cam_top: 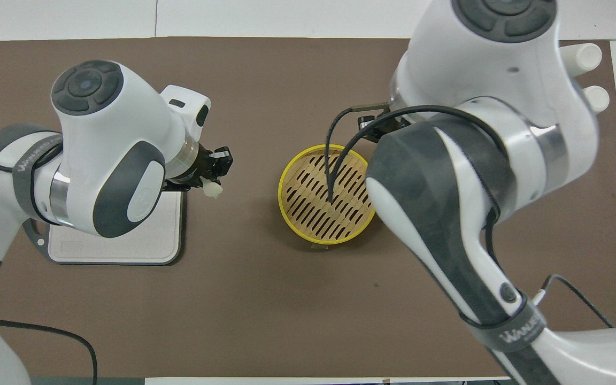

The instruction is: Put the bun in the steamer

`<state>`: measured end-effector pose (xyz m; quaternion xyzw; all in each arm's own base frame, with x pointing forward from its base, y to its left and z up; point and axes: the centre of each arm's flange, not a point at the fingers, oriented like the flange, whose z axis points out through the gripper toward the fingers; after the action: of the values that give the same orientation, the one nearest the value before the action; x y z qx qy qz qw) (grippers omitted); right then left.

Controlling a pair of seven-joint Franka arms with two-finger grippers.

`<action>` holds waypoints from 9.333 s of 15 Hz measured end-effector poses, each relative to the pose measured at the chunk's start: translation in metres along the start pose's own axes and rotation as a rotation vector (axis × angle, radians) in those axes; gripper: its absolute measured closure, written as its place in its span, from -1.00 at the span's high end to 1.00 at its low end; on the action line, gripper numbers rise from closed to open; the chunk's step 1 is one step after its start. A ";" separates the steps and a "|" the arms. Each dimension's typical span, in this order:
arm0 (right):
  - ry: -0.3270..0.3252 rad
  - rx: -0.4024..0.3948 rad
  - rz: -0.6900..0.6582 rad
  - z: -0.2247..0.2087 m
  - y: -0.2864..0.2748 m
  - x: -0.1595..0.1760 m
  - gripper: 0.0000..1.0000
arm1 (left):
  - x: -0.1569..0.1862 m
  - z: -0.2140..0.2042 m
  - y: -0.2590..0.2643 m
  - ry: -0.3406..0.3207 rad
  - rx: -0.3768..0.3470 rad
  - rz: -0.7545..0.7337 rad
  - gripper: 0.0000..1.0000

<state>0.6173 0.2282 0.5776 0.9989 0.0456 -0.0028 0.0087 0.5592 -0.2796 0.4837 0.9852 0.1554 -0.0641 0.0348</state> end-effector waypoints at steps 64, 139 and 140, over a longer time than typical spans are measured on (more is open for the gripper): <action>-0.021 0.048 0.252 0.144 -0.232 -0.021 -0.81 | 0.052 -0.121 -0.276 0.000 0.008 0.146 1.00; -0.123 0.003 -0.105 0.016 0.115 -0.021 1.00 | 0.058 -0.113 -0.255 0.038 0.060 0.211 1.00; -0.130 0.005 -0.079 0.014 0.133 -0.031 1.00 | 0.058 -0.113 -0.255 0.038 0.060 0.211 1.00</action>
<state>0.5989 0.0925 0.5666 0.9941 0.0842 -0.0680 0.0093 0.5473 -0.0099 0.5754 0.9977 0.0494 -0.0461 0.0088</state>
